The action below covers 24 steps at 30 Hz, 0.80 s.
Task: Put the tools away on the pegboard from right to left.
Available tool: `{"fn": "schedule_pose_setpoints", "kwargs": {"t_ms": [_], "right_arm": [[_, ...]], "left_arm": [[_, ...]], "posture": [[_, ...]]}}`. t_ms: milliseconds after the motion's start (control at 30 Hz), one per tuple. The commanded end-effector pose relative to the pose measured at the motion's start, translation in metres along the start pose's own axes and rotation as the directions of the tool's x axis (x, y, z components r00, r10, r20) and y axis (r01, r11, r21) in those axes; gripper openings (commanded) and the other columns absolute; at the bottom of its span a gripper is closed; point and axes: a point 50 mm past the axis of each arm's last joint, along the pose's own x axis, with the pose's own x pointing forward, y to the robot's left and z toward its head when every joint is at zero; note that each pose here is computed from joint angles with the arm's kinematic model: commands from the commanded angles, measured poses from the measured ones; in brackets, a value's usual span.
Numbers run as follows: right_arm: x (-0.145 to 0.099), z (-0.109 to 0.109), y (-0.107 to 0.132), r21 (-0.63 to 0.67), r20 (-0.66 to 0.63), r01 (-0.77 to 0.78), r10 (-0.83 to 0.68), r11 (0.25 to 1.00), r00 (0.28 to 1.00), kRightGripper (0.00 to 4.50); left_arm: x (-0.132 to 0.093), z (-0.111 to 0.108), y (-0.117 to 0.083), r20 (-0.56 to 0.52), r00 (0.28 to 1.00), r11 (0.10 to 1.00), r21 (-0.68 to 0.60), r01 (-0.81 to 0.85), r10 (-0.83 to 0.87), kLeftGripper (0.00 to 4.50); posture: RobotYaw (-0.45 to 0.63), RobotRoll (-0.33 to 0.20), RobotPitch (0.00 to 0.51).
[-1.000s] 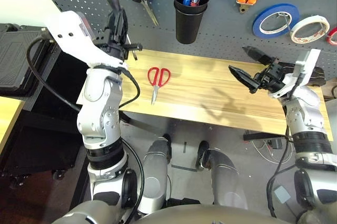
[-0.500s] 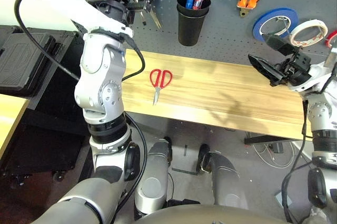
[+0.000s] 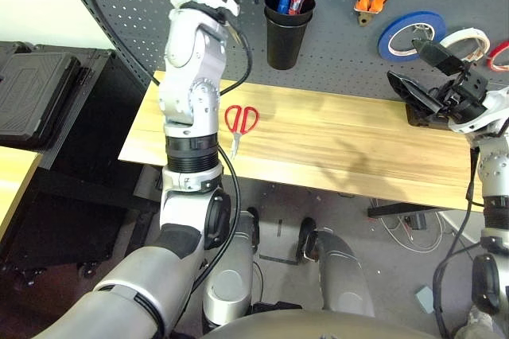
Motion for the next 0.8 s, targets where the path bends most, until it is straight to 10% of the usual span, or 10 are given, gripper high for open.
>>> {"fn": "schedule_pose_setpoints", "kwargs": {"t_ms": [33, 800], "right_arm": [[-0.001, -0.001, 0.003, -0.013, -0.004, 0.007, -0.007, 1.0, 1.0, 4.5], [0.002, -0.008, 0.014, -0.01, 0.006, 0.015, -0.015, 1.0, 1.0, 4.5]], "left_arm": [[0.01, -0.005, -0.006, 0.015, 0.999, 0.999, -0.008, 0.035, -0.035, 0.54], [0.008, -0.046, 0.011, -0.072, 0.996, 0.985, 0.158, 0.063, -0.052, 0.54]], "posture": [[0.1, 0.0, 0.217], [0.07, 0.0, 0.198]]}}
